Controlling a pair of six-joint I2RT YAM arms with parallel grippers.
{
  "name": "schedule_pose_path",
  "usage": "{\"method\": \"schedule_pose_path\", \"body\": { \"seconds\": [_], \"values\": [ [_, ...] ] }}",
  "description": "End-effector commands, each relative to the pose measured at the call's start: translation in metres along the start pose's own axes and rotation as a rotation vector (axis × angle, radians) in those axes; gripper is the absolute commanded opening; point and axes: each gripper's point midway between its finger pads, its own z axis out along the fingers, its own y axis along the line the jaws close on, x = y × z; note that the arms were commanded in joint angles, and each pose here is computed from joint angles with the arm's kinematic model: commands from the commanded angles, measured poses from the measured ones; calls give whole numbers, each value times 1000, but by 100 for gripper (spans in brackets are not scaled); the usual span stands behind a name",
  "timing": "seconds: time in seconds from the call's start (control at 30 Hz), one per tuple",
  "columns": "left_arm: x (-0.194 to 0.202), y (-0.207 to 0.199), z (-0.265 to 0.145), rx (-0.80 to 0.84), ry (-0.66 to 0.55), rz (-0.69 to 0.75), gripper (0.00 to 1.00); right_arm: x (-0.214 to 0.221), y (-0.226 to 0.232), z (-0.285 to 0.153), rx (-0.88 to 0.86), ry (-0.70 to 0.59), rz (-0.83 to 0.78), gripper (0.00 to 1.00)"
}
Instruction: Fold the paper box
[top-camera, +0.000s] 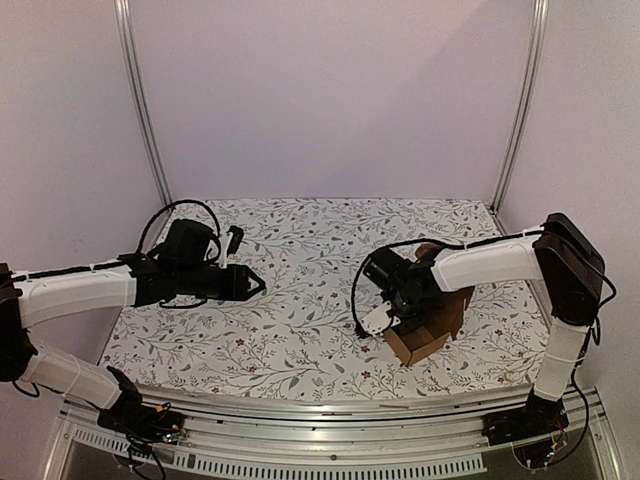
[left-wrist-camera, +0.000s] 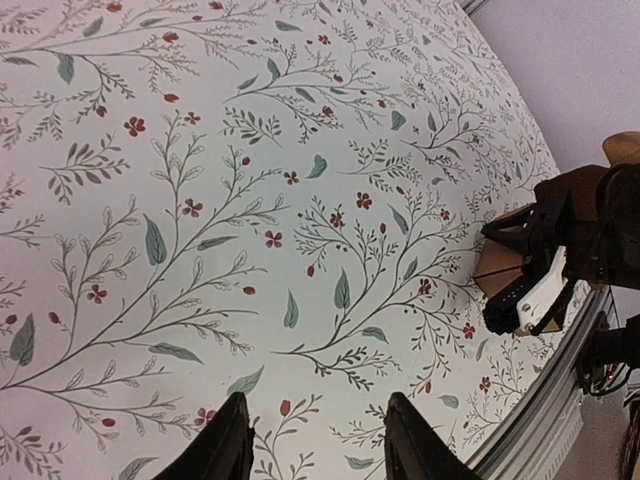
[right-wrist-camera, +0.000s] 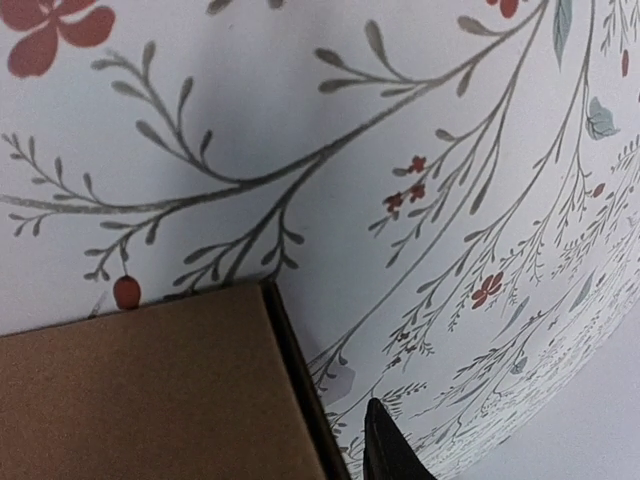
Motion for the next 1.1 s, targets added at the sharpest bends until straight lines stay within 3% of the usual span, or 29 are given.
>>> {"method": "schedule_pose_path", "body": {
  "seconds": [0.0, 0.33, 0.43, 0.6, 0.7, 0.83, 0.87, 0.93, 1.0, 1.07],
  "values": [
    [4, -5, 1, 13, 15, 28, 45, 0, 6, -22, -103, -34, 42, 30],
    [3, -8, 7, 36, 2, 14, 45, 10, -21, -79, -42, -59, 90, 35],
    [-1, -14, 8, 45, -14, 40, 45, 9, -36, -112, -7, -128, 191, 37],
    [-12, -36, 23, 21, -28, 184, 45, 19, -66, -177, 122, -266, 411, 55],
    [-17, -58, 34, 17, -35, 272, 46, 45, -85, -197, 200, -246, 557, 63],
    [-21, -77, 38, -29, -78, 356, 50, 89, -89, -200, 203, -166, 723, 65],
    [-22, -83, 37, -30, -100, 374, 52, 97, -86, -198, 185, -153, 752, 65],
    [-29, -99, 32, 13, -169, 412, 98, 111, -78, -196, 151, -126, 815, 67],
    [-34, -111, 30, 53, -228, 429, 99, 120, -65, -191, 97, -93, 854, 68],
    [-43, -102, 33, -9, -269, 373, 99, 124, -53, -186, 32, -75, 901, 68]
  ]
}}
